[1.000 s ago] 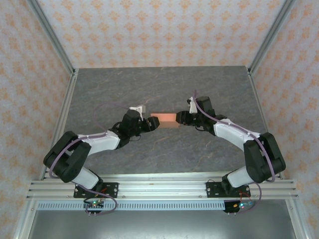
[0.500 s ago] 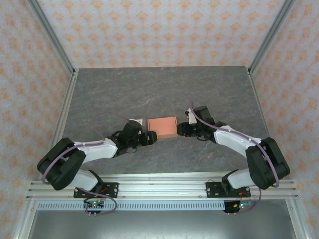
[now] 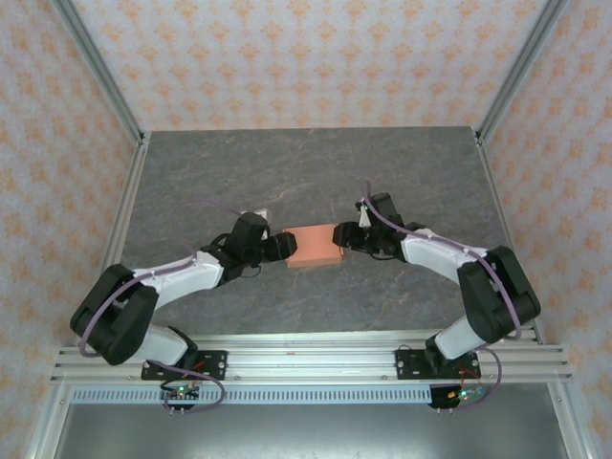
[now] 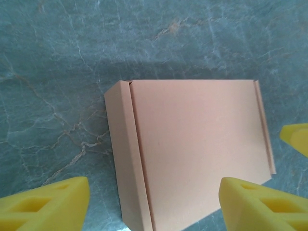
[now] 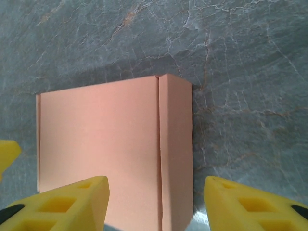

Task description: Fold the paper box

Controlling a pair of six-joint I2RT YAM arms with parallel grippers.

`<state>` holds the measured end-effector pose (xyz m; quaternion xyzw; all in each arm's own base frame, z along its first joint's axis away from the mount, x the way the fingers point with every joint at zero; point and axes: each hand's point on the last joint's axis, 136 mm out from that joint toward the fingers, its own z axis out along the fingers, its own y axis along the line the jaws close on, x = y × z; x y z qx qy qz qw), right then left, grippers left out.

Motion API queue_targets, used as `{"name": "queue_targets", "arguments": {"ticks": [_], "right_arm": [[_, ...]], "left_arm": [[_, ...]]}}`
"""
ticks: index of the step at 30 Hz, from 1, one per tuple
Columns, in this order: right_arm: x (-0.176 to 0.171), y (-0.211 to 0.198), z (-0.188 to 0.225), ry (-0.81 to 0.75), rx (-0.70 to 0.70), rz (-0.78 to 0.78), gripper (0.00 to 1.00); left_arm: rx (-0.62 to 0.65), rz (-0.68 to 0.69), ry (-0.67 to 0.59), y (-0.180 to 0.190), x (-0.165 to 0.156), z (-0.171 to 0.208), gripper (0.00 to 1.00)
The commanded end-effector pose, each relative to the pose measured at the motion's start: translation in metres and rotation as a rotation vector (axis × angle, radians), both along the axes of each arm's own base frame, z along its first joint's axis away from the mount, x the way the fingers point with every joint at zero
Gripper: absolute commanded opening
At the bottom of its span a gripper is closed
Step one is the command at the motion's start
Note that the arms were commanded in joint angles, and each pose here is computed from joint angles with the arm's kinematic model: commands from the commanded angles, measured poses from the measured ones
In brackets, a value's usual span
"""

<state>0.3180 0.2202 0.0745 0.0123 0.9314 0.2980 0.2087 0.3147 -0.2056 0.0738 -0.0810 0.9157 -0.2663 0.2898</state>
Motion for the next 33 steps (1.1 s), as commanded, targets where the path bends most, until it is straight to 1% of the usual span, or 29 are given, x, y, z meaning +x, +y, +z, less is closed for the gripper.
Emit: {"name": "queue_targets", "arguments": {"ticks": [1, 6, 11, 14, 17, 24, 27, 30, 32, 33], "right_arm": [[0.013, 0.017, 0.008, -0.009, 0.079, 0.003, 0.52], [0.018, 0.024, 0.002, 0.000, 0.108, 0.009, 0.46], [0.028, 0.025, 0.002, -0.010, 0.105, -0.012, 0.42], [0.040, 0.018, -0.001, -0.008, 0.058, -0.056, 0.40], [0.055, 0.011, -0.001, -0.019, 0.040, -0.101, 0.37], [0.094, 0.003, -0.007, -0.017, 0.015, -0.150, 0.37], [0.111, 0.002, -0.006, -0.024, 0.010, -0.158, 0.37], [0.123, 0.002, -0.006, -0.028, -0.006, -0.160, 0.38], [0.129, 0.002, -0.004, -0.033, -0.013, -0.162, 0.40], [0.130, 0.000, -0.002, -0.039, -0.023, -0.162, 0.43]], "left_arm": [[-0.014, -0.019, 0.031, -0.009, 0.006, -0.003, 0.69], [-0.027, -0.040, 0.051, -0.021, 0.016, -0.012, 0.61], [-0.019, -0.033, 0.050, -0.026, 0.029, -0.013, 0.60], [0.012, -0.006, 0.049, -0.022, 0.040, -0.016, 0.60], [0.040, 0.013, 0.049, -0.020, 0.055, -0.018, 0.60], [0.091, 0.023, 0.042, -0.020, 0.099, -0.021, 0.61], [0.091, 0.032, 0.042, -0.018, 0.118, -0.020, 0.62], [0.112, 0.043, 0.054, -0.012, 0.133, -0.027, 0.62], [0.126, 0.045, 0.051, -0.009, 0.139, -0.025, 0.64], [0.135, 0.048, 0.046, -0.007, 0.140, -0.022, 0.65]]}}
